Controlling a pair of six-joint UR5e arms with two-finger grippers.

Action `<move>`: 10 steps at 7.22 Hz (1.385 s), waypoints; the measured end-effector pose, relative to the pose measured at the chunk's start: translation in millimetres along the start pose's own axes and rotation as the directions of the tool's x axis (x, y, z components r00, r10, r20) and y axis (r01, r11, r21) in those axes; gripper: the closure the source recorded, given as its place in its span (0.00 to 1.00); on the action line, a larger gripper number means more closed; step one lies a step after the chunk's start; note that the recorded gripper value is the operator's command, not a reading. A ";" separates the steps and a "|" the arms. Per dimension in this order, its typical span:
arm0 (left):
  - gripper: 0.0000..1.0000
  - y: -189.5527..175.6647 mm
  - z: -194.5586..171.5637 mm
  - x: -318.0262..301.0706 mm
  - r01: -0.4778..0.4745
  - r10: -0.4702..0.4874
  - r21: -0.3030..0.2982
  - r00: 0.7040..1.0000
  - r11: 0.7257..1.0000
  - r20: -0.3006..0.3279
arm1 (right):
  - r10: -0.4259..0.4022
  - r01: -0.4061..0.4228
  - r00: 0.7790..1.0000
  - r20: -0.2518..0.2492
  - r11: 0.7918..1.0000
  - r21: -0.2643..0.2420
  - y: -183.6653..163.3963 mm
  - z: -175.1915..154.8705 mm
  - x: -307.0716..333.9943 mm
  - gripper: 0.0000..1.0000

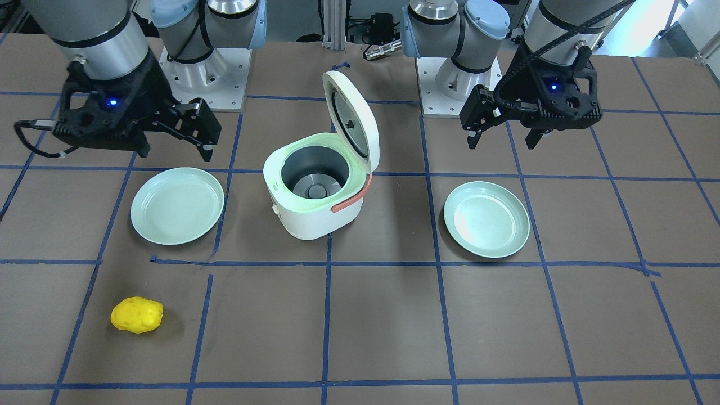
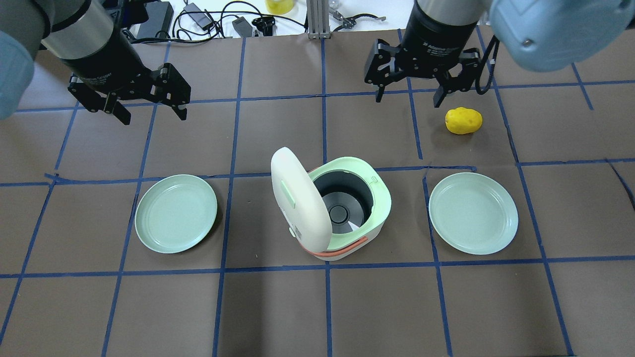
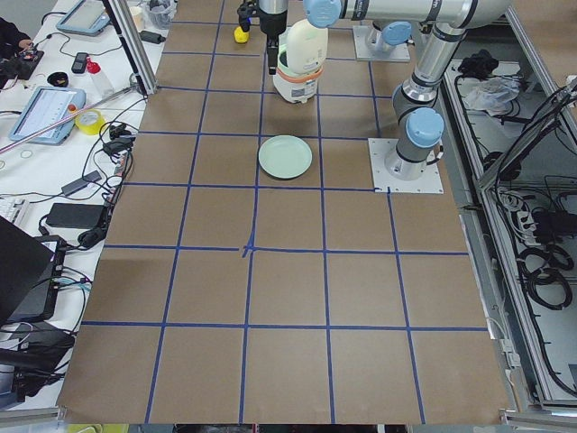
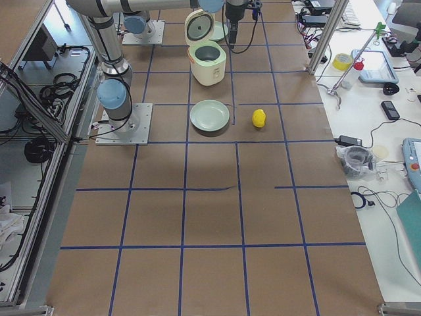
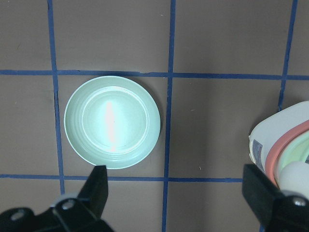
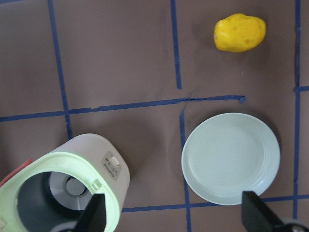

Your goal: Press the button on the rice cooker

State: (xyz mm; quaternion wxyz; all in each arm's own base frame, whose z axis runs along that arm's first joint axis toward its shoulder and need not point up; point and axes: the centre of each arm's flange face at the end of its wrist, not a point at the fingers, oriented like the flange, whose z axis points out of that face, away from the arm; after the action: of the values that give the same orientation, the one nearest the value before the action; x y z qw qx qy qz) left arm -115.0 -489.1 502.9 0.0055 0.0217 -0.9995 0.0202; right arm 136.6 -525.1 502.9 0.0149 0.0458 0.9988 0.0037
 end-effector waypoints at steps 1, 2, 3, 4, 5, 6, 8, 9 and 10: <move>0.00 0.0 0.1 0.0 0.000 0.000 0.000 1.000 1.000 0.000 | 0.002 -0.002 1.000 -0.021 1.000 -0.005 -2.2 -1.1 15.0 0.00; 0.00 0.0 0.1 0.0 -0.001 0.001 0.000 1.000 1.000 0.000 | 0.006 -0.006 0.999 -0.032 1.000 -0.017 0.2 -2.8 20.9 0.00; 0.00 0.0 0.0 0.0 -0.001 0.001 0.000 1.000 1.000 0.000 | 0.010 -0.011 0.999 -0.038 1.000 -0.027 4.0 -4.9 22.6 0.00; 0.00 0.0 -0.1 0.0 -0.001 0.001 0.000 1.000 1.000 0.000 | 0.012 -0.014 0.999 -0.039 0.999 -0.030 6.7 -7.0 22.9 0.00; 0.00 0.0 -0.1 0.0 -0.001 0.001 0.000 1.000 1.000 0.000 | 0.013 -0.014 0.999 -0.039 0.999 -0.030 8.1 -8.2 22.7 0.00; 0.00 0.0 -0.1 0.0 -0.001 0.001 0.000 1.000 1.000 0.000 | 0.013 -0.014 0.999 -0.039 0.999 -0.031 8.6 -8.5 22.5 0.00; 0.00 0.0 -0.1 0.0 -0.001 0.001 0.000 1.000 1.000 0.000 | 0.013 -0.014 0.999 -0.039 0.999 -0.031 8.9 -8.6 22.5 0.00; 0.00 0.0 -0.1 0.0 -0.001 0.001 0.000 1.000 1.000 0.000 | 0.013 -0.014 0.999 -0.039 0.999 -0.030 9.0 -9.1 22.4 0.00; 0.00 0.0 -0.2 0.0 -0.001 0.001 0.000 1.000 1.000 0.000 | 0.013 -0.014 0.999 -0.041 0.999 -0.030 9.1 -9.3 22.6 0.00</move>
State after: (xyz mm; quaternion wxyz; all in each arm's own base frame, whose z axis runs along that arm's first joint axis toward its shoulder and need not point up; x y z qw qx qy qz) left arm -115.1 -489.1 503.1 0.0055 0.0212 -0.9996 0.0203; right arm 114.6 -514.0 511.6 -0.0047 0.0523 0.9984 0.0197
